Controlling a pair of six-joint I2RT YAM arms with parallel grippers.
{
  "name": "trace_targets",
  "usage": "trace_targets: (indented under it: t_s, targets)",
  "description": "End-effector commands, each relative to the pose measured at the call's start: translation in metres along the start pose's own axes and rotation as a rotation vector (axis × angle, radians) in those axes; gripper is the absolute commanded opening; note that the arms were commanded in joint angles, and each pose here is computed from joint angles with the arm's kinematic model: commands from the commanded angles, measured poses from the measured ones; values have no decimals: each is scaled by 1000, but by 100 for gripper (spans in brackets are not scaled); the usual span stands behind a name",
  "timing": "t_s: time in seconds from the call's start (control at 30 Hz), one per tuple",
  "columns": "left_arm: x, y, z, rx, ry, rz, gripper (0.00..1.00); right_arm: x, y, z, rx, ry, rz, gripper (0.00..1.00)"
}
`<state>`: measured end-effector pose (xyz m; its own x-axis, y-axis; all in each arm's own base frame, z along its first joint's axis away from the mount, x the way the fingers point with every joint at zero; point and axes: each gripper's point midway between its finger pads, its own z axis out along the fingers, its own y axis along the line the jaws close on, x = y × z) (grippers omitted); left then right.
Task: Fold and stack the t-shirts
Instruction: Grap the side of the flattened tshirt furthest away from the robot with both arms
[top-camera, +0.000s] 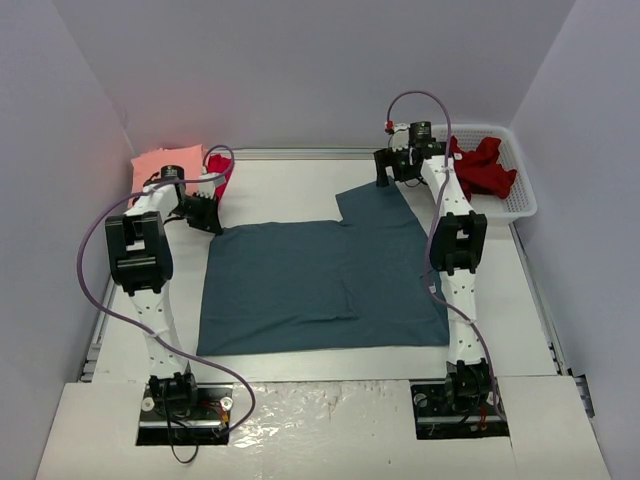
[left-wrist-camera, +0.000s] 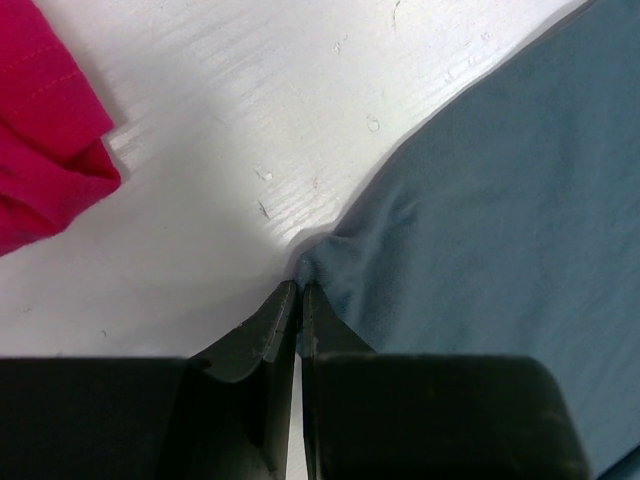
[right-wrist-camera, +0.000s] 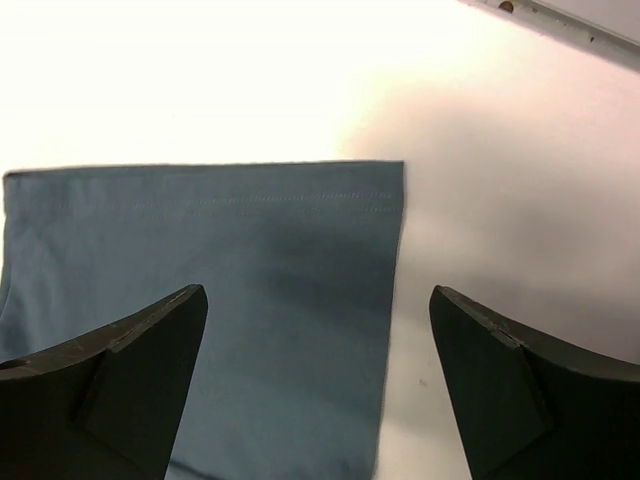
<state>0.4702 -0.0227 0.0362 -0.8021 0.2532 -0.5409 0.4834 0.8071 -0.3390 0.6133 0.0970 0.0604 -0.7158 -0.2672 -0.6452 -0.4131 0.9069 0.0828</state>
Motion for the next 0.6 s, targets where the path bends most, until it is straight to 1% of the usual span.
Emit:
trace_targets:
  t_s: [0.0, 0.33, 0.57]
  targets:
    - [-14, -13, -24, -29, -28, 37, 2, -18, -5, 4, 31, -66, 41, 90]
    - [-13, -9, -23, -40, -22, 43, 2, -5, -15, 30, 37, -65, 87, 94]
    - [-5, -6, -16, -40, -1, 41, 2, -3, -15, 35, 3, -74, 112, 95]
